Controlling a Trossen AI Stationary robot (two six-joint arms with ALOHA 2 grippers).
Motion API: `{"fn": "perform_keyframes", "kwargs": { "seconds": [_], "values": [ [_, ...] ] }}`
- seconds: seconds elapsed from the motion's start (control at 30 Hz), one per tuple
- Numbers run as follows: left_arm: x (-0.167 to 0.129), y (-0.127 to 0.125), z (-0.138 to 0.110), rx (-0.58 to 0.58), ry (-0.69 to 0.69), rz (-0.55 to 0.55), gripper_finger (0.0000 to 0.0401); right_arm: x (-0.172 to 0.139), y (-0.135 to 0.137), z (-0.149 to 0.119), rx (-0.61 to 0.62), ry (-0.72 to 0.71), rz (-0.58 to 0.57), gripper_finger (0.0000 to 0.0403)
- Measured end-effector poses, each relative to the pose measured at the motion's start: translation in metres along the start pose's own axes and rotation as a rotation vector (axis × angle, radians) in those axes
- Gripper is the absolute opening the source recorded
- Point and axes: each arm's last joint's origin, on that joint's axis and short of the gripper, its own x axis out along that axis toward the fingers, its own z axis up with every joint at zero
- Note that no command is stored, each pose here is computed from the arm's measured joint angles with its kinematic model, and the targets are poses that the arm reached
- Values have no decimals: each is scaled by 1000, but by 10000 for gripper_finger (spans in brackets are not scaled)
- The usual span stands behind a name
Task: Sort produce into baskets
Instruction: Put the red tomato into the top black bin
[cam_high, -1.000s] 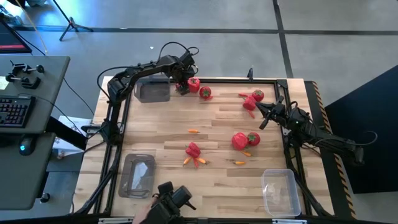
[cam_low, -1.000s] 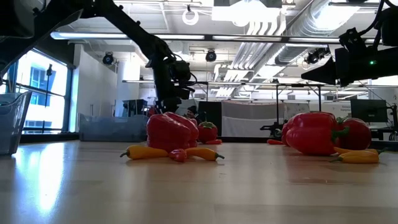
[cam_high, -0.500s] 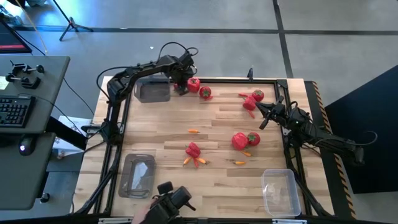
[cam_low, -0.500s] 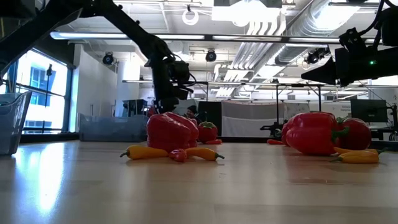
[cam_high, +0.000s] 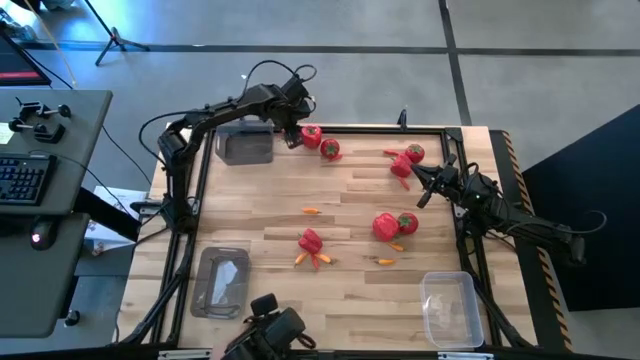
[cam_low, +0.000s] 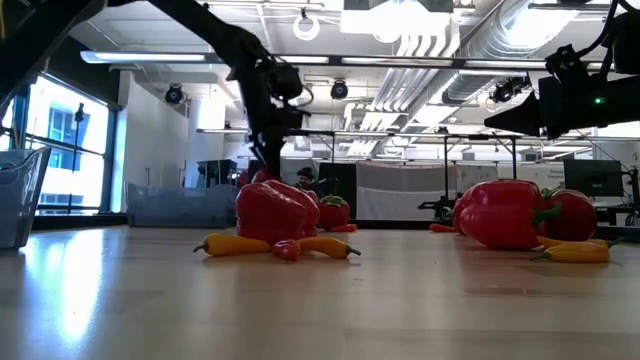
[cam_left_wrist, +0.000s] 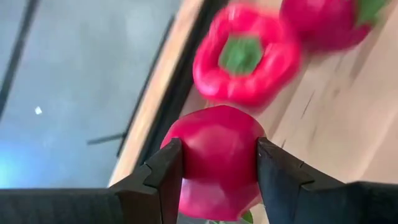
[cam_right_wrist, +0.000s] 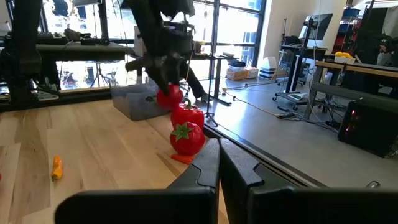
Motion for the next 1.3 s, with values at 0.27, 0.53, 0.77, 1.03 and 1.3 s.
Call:
{"fn": "perform_keyframes", "kwargs": {
  "seconds": [0.27, 0.53, 0.77, 1.03, 1.3],
  "values": [
    [-64, 7, -6, -102, -118, 49, 147, 0, 0, 0, 0, 1, 0, 0],
    [-71, 20, -50, -307, 15, 49, 147, 0, 0, 0, 0, 1, 0, 0],
    [-29, 30, -81, -522, 47, 58, 147, 0, 0, 0, 0, 0, 0, 0],
    [-9, 32, -95, -633, 28, 54, 147, 0, 0, 0, 0, 1, 0, 0],
    [2, 42, -109, -759, 8, 81, 147, 0, 0, 0, 0, 1, 0, 0]
  ]
}}
